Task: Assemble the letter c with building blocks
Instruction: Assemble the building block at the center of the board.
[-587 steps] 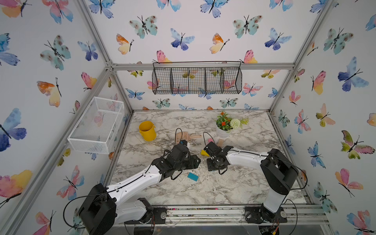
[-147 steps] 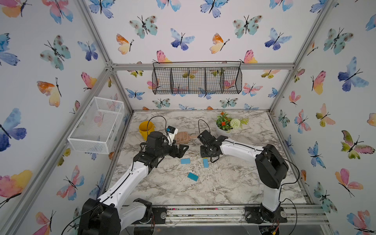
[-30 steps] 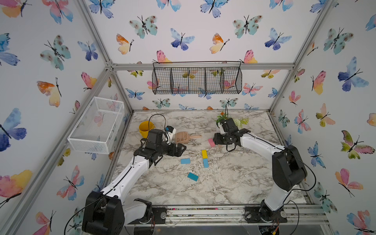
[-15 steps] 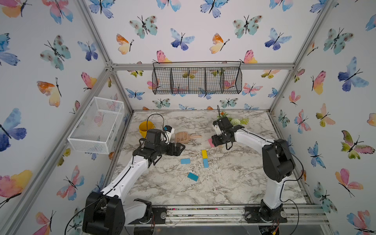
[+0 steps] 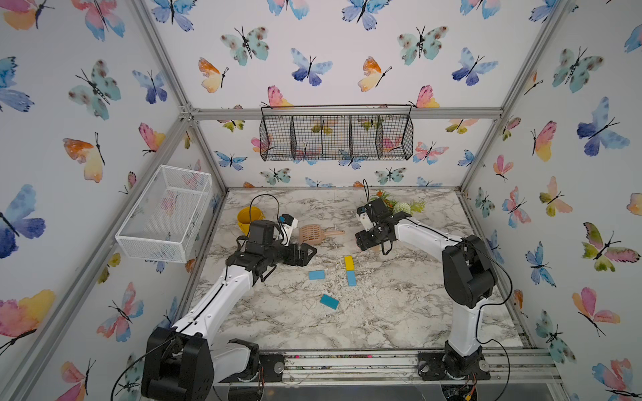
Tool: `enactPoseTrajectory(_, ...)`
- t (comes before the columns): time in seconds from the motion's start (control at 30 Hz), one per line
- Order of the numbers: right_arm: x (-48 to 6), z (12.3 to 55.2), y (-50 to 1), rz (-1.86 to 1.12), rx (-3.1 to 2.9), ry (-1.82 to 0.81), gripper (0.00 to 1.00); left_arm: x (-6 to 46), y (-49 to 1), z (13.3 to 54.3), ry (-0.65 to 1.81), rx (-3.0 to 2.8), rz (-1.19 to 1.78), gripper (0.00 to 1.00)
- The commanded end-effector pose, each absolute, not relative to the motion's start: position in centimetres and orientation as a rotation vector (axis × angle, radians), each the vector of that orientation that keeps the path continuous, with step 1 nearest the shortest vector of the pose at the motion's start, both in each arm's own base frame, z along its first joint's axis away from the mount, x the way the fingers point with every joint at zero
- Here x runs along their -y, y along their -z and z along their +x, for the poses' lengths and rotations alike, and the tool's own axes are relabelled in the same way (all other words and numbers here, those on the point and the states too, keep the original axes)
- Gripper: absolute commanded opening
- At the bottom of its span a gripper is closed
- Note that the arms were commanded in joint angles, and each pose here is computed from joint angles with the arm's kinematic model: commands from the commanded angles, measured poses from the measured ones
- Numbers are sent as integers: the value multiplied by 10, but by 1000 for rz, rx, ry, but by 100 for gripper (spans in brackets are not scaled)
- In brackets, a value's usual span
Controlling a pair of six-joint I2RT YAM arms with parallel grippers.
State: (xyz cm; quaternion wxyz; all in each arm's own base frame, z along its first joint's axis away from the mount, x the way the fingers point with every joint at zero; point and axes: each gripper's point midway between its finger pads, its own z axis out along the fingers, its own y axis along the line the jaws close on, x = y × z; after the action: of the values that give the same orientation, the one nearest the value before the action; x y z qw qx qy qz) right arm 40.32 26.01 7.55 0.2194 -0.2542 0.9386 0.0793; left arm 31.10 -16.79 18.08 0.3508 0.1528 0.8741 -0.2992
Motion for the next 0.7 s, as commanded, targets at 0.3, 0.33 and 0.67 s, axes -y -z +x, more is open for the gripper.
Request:
enactPoseTrajectory(0.3, -265, 409, -47, -713, -2664, -133, 56, 168, -192, 308, 802, -2218, 404, 98)
enactPoseTrajectory(0.33, -265, 409, -45, -709, -2675, -123, 56, 168, -192, 308, 798, -2217, 403, 98)
enactPoseTrajectory(0.67, -259, 415, -35, -703, -2699, -52, 53, 167, -195, 307, 799, -2209, 401, 98)
